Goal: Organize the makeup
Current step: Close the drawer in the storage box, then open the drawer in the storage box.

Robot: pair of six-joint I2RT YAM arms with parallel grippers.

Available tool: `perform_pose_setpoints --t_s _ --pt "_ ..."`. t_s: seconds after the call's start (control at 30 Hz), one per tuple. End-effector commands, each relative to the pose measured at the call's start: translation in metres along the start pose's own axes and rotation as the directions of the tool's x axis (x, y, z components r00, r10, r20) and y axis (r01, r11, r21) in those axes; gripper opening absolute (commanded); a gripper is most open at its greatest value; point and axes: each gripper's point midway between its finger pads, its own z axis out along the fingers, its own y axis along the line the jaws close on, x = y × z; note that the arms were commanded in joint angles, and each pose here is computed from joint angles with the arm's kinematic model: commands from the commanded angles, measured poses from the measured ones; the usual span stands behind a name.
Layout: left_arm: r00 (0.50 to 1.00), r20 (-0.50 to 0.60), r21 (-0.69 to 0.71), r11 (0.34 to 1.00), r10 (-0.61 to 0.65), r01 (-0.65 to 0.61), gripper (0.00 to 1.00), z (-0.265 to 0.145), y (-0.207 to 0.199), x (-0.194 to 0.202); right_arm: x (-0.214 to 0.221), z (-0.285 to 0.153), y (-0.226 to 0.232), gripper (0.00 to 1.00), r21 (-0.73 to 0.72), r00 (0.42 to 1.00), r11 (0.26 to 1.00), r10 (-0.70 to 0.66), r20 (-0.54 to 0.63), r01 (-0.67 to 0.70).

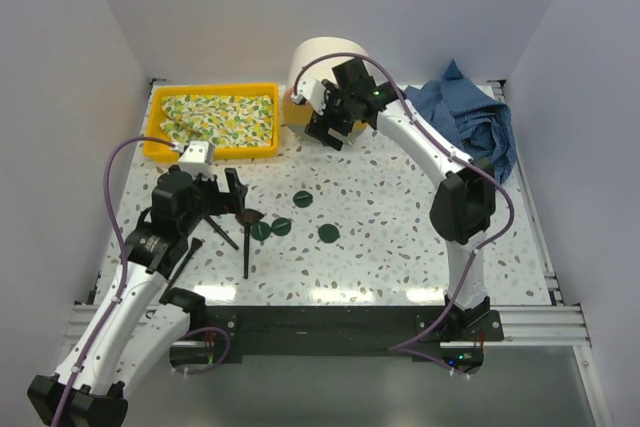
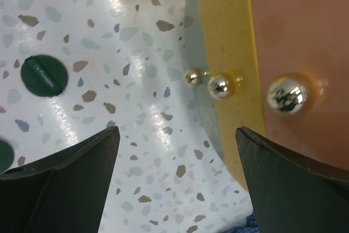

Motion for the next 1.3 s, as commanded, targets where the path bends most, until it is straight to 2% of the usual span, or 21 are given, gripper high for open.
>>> perform_pose_setpoints --t_s 0.0,0.47,0.67,0.97,1.1,1.27 --pt "1.000 0.030 0.016 1.000 -0.011 0.010 1.00 0.003 -0.003 -0.008 -0.030 -0.053 0.009 0.91 0.007 0.990 1.000 -0.002 0.142 0.001" --pt "1.000 -0.016 0.027 1.000 -0.007 0.008 1.00 0.013 -0.006 -0.002 -0.002 -0.110 0.070 0.93 -0.037 0.964 0.999 0.038 0.262 -0.029" --pt "0.997 -0.042 0.108 0.992 -0.064 0.068 1.00 0.022 -0.024 0.001 0.016 -0.126 0.074 0.95 -0.033 0.946 0.995 0.098 0.310 -0.092" --pt "0.987 -0.076 0.235 0.959 -0.142 0.157 1.00 0.037 -0.051 0.002 0.045 -0.137 0.074 0.98 -0.087 0.886 0.964 0.264 0.381 -0.250" --pt "0.981 -0.101 0.294 0.937 -0.168 0.190 1.00 0.043 -0.064 0.002 0.056 -0.146 0.066 0.99 -0.118 0.833 0.932 0.359 0.420 -0.342" --pt "0.969 -0.126 0.353 0.903 -0.213 0.244 1.00 0.055 -0.078 0.002 0.061 -0.151 0.061 0.99 -0.136 0.792 0.916 0.396 0.465 -0.378"
